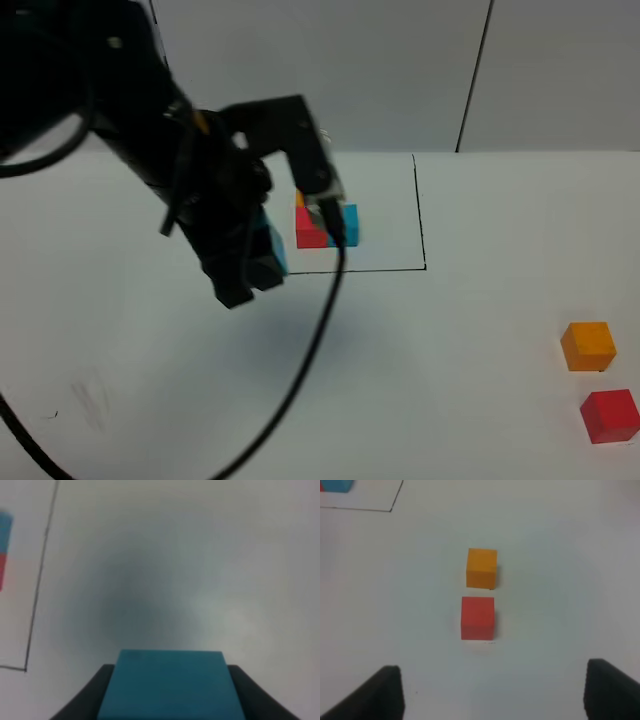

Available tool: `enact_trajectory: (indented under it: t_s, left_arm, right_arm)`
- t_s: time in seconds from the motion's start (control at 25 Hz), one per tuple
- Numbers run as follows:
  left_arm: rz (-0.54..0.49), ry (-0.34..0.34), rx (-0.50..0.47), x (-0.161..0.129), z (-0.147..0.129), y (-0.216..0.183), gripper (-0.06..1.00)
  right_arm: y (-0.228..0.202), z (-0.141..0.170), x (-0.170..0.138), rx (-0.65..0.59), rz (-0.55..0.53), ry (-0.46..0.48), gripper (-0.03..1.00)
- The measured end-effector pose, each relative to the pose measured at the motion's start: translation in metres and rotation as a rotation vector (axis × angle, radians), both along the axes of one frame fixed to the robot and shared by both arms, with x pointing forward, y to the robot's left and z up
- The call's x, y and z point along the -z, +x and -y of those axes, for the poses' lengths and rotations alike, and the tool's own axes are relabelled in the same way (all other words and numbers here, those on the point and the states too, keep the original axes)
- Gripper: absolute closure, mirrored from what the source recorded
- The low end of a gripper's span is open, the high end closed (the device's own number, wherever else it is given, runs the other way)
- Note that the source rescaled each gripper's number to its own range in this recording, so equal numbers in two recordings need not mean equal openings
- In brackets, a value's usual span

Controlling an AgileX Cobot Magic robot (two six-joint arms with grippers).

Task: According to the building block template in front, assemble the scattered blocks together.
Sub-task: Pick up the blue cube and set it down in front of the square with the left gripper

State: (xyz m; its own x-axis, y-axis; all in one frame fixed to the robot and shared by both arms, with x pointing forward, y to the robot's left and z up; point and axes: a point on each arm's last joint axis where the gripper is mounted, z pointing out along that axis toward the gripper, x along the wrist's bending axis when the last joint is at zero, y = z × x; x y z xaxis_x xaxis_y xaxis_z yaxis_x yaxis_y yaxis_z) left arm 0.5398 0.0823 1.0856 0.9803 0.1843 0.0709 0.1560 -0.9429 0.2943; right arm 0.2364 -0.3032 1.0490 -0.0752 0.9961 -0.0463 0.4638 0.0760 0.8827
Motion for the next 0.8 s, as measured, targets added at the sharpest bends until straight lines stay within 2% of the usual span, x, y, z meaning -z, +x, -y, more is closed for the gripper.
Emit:
enact_trajectory:
  t_s: [0.08,0.2,0.32,0.52,0.8]
  left_arm:
    - [-0.013,0.085,0.058,0.015,0.028,-0.005,0.94]
    - [-0.008,0.175,0.077,0.044,0.062,0.000,0.94]
    - [-0.032,0.203,0.102,0.070,0.087,0.003,0.94]
    - [-0.104,0.250,0.139,0.115,0.106,0.003,0.94]
    - [-0.131,0.231,0.130,0.154,0.119,0.008,0.94]
  right_arm:
    - [0.000,0.000,0.000,-0.003,0.000,-0.005,0.43]
    - [0.000,0.000,0.000,0.000,0.000,0.000,0.43]
    - [0.000,0.000,0.000,0.000,0.000,0.000,0.43]
    - [0.000,0.000,0.000,0.000,0.000,0.000,0.43]
    - [0.000,0.000,0.000,0.000,0.000,0.000,0.43]
